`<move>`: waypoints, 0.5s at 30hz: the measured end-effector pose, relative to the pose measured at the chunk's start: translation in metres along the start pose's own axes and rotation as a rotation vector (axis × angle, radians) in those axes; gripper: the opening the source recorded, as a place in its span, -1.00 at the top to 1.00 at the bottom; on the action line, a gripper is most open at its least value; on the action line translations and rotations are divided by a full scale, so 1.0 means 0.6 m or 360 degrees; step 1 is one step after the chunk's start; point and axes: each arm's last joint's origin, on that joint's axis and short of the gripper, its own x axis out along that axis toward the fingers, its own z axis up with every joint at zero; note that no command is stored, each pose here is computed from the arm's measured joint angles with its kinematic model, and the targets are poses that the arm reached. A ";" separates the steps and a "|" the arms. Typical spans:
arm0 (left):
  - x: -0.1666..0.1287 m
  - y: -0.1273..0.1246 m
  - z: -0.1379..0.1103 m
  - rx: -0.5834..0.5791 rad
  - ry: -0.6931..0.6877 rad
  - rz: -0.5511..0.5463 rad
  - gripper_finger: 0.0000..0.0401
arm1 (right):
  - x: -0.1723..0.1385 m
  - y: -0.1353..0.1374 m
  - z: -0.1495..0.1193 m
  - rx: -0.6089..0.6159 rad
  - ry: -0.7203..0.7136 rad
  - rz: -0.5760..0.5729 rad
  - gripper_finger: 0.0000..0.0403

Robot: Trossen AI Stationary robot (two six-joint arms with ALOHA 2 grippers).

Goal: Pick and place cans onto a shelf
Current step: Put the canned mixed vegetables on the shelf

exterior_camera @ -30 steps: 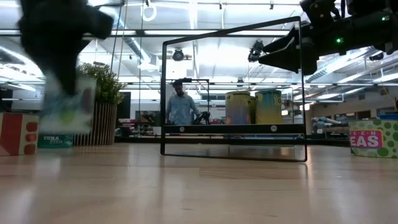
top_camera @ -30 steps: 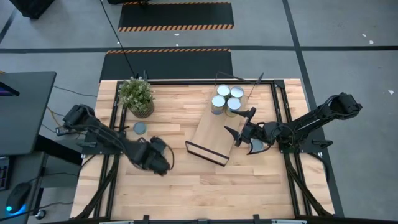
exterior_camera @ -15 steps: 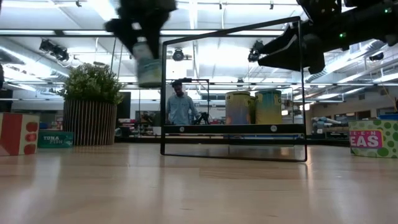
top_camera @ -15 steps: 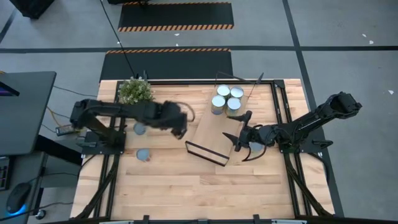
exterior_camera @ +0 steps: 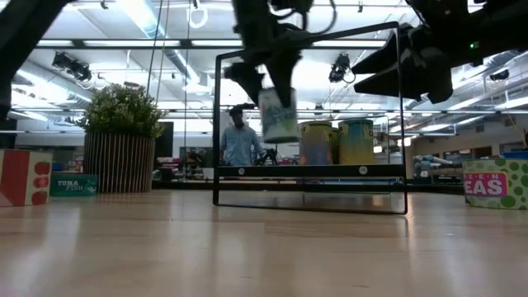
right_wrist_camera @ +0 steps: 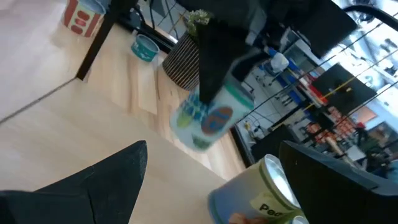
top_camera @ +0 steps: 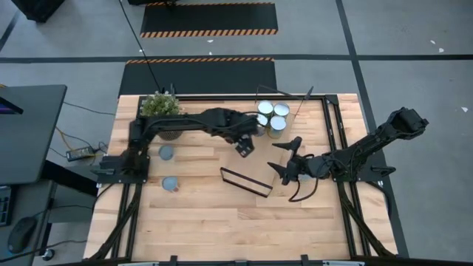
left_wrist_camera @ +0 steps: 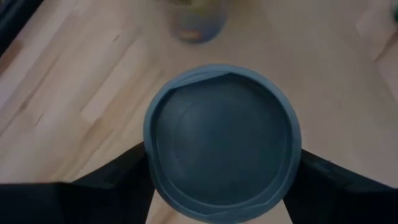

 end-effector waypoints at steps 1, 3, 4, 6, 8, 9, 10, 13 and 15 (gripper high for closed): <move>0.007 -0.005 0.005 0.0016 0.0008 0.0001 -0.41 | 0.000 0.000 0.000 0.0023 -0.0001 0.0007 -0.85; 0.020 -0.013 0.012 0.0054 0.0008 0.0003 -0.41 | 0.000 0.001 -0.002 0.0041 0.0011 0.0016 -0.85; 0.028 -0.016 0.013 0.0070 0.0016 0.0007 -0.41 | 0.000 0.002 -0.004 0.0041 0.0026 0.0018 -0.85; 0.037 -0.020 0.013 0.0097 0.0016 0.0007 -0.41 | 0.000 0.004 -0.008 0.0040 0.0061 0.0029 -0.85; 0.049 -0.023 0.012 0.0115 0.0025 0.0025 -0.41 | 0.000 0.005 -0.011 0.0060 0.0084 0.0039 -0.85; 0.054 -0.024 0.009 0.0121 0.0038 0.0032 -0.41 | 0.000 0.006 -0.013 0.0059 0.0098 0.0044 -0.85; 0.062 -0.025 0.007 0.0129 0.0055 0.0042 -0.41 | 0.000 0.006 -0.014 0.0061 0.0112 0.0042 -0.85; 0.072 -0.028 0.008 0.0187 0.0050 0.0033 -0.42 | 0.000 0.007 -0.017 0.0093 0.0130 0.0043 -0.85; 0.075 -0.031 0.011 0.0220 0.0021 0.0016 -0.42 | 0.000 0.007 -0.017 0.0112 0.0132 0.0043 -0.85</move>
